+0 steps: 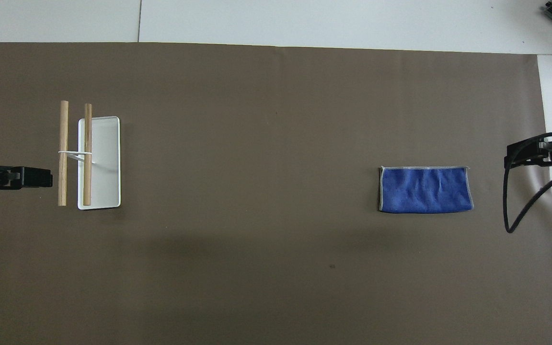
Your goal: Right arm passes towel to left arm to hang
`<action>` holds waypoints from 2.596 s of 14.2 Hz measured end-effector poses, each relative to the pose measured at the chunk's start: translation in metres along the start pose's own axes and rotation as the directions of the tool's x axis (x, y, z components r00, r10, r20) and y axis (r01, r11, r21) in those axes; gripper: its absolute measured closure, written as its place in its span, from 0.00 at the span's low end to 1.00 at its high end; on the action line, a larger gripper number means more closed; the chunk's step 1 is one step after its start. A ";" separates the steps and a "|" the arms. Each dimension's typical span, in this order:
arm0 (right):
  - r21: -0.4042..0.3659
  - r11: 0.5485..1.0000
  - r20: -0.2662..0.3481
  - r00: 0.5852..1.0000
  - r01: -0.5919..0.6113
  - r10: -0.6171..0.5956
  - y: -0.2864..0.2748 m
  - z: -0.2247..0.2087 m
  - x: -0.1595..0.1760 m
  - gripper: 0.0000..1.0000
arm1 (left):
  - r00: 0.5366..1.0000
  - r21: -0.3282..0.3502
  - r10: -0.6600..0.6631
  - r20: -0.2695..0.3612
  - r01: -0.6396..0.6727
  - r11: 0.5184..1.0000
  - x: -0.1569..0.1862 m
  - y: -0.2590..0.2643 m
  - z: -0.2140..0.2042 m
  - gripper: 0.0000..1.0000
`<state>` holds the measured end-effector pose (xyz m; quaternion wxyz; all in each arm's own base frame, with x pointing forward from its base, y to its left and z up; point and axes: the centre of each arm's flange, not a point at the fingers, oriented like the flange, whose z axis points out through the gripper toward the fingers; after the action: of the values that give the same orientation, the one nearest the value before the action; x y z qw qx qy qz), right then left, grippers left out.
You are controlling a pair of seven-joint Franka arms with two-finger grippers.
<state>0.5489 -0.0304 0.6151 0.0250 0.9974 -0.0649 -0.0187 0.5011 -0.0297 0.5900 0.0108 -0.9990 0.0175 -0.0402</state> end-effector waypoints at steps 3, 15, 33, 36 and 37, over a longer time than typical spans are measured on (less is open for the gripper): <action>0.000 1.000 0.000 1.000 0.000 0.000 0.000 0.000 0.000 0.00 | 1.000 0.000 0.000 0.000 0.000 1.000 0.000 0.000 0.000 0.00; -0.001 1.000 0.019 1.000 -0.005 0.005 0.004 0.009 -0.001 0.00 | 1.000 0.000 0.000 0.000 0.000 1.000 0.000 0.000 0.000 0.00; 0.015 0.997 -0.002 0.997 0.075 -0.075 0.017 0.053 -0.010 0.00 | 1.000 0.000 0.000 0.000 0.000 1.000 0.000 0.000 0.000 0.00; 0.016 0.993 -0.021 0.993 0.113 -0.113 0.022 0.081 -0.009 0.00 | 1.000 0.000 0.000 0.000 0.000 1.000 0.000 0.000 0.000 0.00; 0.014 0.990 -0.031 0.989 0.142 -0.142 0.025 0.093 -0.008 0.00 | 1.000 0.000 0.000 0.000 0.000 1.000 0.000 0.000 0.000 0.00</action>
<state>0.5345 -0.0583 0.5234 0.0163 0.9998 0.0065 -0.0050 0.5011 -0.0297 0.5900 0.0108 -0.9990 0.0175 -0.0402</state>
